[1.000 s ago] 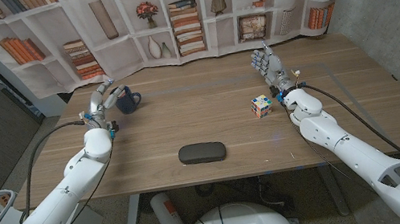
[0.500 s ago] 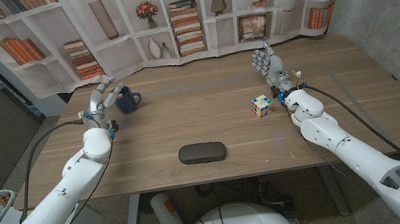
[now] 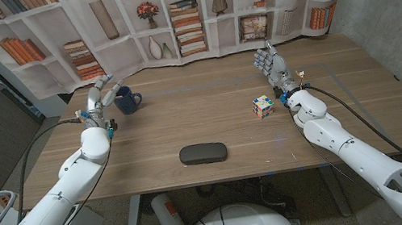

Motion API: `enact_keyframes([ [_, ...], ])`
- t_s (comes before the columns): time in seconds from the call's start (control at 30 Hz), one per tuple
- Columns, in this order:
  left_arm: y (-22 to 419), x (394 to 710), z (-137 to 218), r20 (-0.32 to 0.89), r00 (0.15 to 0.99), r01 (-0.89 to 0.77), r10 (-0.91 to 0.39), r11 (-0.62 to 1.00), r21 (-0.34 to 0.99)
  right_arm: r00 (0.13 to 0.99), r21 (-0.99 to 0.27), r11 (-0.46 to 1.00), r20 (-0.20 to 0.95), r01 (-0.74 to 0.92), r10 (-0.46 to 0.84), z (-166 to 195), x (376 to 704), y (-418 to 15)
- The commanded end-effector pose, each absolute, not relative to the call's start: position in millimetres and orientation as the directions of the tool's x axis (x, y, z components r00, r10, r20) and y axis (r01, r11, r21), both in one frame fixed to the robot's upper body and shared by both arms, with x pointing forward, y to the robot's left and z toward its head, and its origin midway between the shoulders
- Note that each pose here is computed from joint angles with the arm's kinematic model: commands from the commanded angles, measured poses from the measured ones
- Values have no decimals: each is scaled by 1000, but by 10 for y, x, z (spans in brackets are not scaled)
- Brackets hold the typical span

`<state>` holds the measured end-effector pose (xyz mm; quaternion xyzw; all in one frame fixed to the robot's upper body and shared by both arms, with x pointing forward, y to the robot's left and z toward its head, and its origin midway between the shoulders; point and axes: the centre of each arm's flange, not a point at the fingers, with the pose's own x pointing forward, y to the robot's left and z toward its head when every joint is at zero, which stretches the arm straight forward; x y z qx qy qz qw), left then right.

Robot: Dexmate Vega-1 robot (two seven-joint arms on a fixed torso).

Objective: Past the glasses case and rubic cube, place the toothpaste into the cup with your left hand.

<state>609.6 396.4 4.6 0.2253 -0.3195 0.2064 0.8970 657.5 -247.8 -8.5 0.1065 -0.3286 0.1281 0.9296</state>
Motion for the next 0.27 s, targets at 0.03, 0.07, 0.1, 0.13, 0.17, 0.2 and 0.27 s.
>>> enact_keyframes([
  [0.03, 3927, 6006, 145, 688, 695, -515, 209, 813, 273, 747, 115, 945, 644, -306, 164, -87, 6541, -2486],
  [0.07, 3925, 6001, 149, 690, 693, -514, 207, 813, 273, 747, 115, 945, 644, -305, 163, -88, 6537, -2486],
  [0.1, 3923, 5998, 151, 692, 692, -514, 206, 814, 272, 747, 115, 945, 644, -305, 163, -89, 6535, -2486],
  [0.13, 3921, 5997, 150, 692, 692, -514, 206, 813, 272, 747, 116, 945, 644, -305, 162, -91, 6532, -2486],
  [0.17, 3922, 5999, 149, 691, 694, -512, 203, 814, 274, 747, 117, 945, 645, -304, 160, -93, 6530, -2486],
  [0.2, 3922, 6002, 145, 690, 695, -510, 201, 815, 276, 748, 118, 946, 644, -303, 160, -96, 6527, -2484],
  [0.27, 3926, 6004, 135, 691, 695, -511, 198, 813, 280, 748, 120, 946, 644, -302, 157, -106, 6522, -2477],
])
